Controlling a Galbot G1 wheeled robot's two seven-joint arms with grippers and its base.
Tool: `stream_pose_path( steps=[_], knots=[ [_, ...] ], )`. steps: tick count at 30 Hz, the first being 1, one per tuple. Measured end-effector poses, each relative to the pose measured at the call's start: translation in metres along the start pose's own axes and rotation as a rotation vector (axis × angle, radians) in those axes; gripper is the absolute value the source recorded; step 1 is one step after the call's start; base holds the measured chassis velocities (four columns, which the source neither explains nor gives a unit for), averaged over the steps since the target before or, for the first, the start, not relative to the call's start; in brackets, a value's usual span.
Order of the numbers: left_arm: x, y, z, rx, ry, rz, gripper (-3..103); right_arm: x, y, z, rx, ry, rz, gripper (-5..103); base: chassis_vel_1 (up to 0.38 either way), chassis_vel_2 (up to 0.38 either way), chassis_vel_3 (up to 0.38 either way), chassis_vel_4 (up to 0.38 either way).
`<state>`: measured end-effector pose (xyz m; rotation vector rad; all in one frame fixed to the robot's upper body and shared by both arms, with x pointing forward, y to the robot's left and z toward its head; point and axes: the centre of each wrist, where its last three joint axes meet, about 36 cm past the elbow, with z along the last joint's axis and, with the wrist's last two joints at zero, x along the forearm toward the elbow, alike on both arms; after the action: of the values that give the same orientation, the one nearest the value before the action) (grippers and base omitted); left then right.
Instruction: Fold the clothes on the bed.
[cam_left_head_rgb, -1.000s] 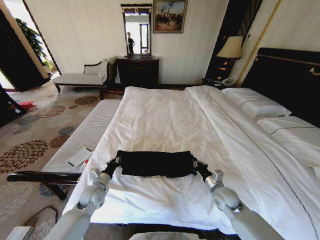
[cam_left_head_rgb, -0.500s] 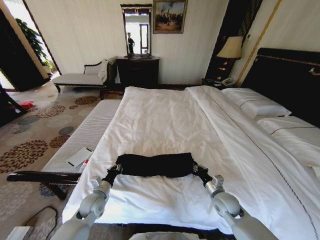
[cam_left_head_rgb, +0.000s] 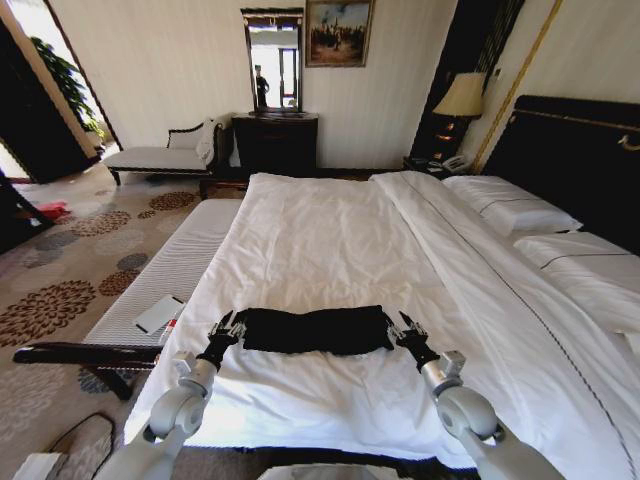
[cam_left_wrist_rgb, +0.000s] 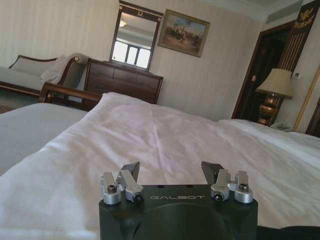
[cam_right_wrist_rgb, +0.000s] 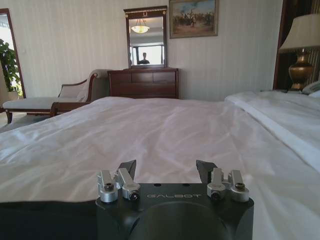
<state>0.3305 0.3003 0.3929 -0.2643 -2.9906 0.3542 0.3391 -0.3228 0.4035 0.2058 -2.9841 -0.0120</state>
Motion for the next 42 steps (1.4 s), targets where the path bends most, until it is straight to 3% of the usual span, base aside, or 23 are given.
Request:
stream_pose_path(
  steps=[5,6,8,10,11,13,16,24,28,36,42],
  knots=[
    [-0.010,0.005,-0.011,-0.185,-0.060,0.041,96,-0.043,-0.021,-0.009,0.129,-0.015,-0.004,90,0.000,0.000,0.000,0.000],
    [-0.010,0.005,-0.011,-0.185,-0.060,0.041,96,-0.043,-0.021,-0.009,0.129,-0.015,-0.004,90,0.000,0.000,0.000,0.000],
    [-0.018,0.006,-0.019,-0.235,-0.069,0.083,98,-0.053,-0.032,-0.012,0.190,-0.010,-0.005,98,0.000,0.000,0.000,0.000],
    [-0.016,0.008,-0.020,-0.249,-0.068,0.091,100,-0.062,-0.034,-0.013,0.224,-0.008,-0.020,98,0.000,0.000,0.000,0.000],
    [-0.012,0.011,-0.020,-0.266,-0.070,0.092,100,-0.079,-0.034,-0.013,0.280,-0.010,-0.053,100,0.006,-0.002,-0.024,-0.057],
    [-0.006,0.014,-0.020,-0.269,-0.069,0.081,100,-0.098,-0.031,-0.008,0.339,-0.003,-0.097,100,0.000,0.000,0.000,0.000],
    [-0.001,0.014,-0.020,-0.262,-0.069,0.072,100,-0.112,-0.025,-0.003,0.373,0.004,-0.137,100,0.000,0.000,0.000,0.000],
    [0.009,0.008,-0.021,-0.246,-0.071,0.074,100,-0.138,0.002,0.013,0.402,0.024,-0.213,100,0.000,0.000,0.000,0.000],
    [0.011,0.003,-0.025,-0.234,-0.077,0.080,100,-0.147,0.003,0.021,0.463,0.024,-0.242,100,0.000,0.000,0.000,0.000],
    [0.012,0.000,-0.030,-0.211,-0.085,0.076,100,-0.130,0.005,0.034,0.568,0.036,-0.323,100,0.000,0.000,0.000,0.000],
    [0.013,-0.001,-0.034,-0.197,-0.092,0.074,100,-0.107,0.019,0.030,0.590,0.019,-0.385,100,0.000,0.000,0.000,0.000]
  ],
)
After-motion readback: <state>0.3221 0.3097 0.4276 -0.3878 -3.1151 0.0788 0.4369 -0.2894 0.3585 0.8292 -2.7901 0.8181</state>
